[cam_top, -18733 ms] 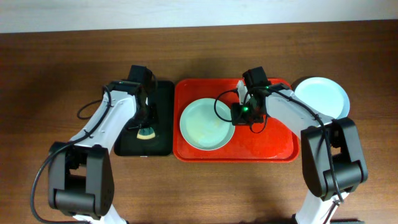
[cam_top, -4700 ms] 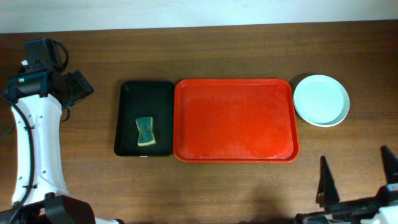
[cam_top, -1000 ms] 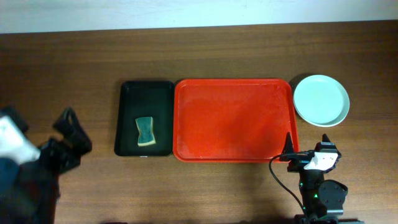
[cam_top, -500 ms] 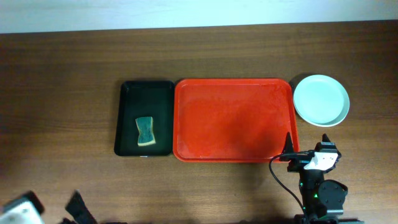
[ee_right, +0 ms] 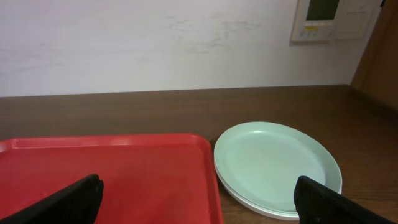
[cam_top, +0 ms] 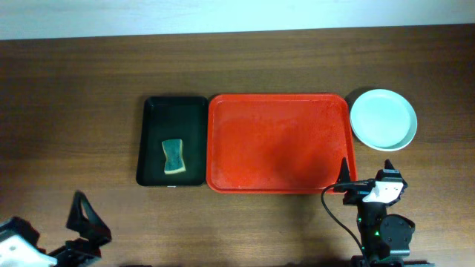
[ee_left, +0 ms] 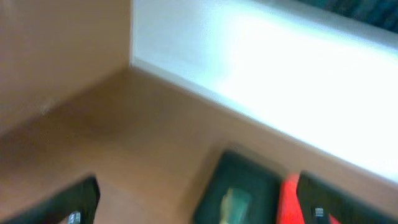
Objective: Clean dirty plates on tray and stack at the side
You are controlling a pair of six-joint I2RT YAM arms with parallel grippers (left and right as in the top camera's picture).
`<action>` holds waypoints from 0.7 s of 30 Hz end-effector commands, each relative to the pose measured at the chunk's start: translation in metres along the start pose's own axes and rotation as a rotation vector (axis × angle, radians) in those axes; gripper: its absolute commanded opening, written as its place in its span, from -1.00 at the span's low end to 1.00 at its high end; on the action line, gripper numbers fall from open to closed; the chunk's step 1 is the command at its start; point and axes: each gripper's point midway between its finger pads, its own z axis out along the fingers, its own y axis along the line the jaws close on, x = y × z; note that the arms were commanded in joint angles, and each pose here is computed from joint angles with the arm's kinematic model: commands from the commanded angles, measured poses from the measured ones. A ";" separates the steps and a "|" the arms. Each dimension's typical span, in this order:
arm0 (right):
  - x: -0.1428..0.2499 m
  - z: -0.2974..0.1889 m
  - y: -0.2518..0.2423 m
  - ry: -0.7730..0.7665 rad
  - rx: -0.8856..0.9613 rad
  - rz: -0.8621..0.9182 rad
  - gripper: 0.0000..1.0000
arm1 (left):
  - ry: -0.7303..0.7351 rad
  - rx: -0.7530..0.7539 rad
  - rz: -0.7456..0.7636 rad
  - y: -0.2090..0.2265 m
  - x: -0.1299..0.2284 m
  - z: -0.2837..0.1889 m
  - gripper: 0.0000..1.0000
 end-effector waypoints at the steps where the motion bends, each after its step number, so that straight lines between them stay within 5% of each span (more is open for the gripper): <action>1: 0.003 0.000 0.002 0.007 -0.007 0.004 0.97 | -0.172 0.192 -0.050 -0.030 -0.018 0.002 0.98; 10: 0.003 0.000 0.002 0.007 -0.007 0.004 0.97 | -0.654 0.502 -0.152 -0.059 -0.057 -0.031 0.98; 21: 0.003 0.000 0.002 0.007 -0.007 0.004 0.97 | -0.655 0.506 -0.151 -0.055 -0.017 -0.004 0.98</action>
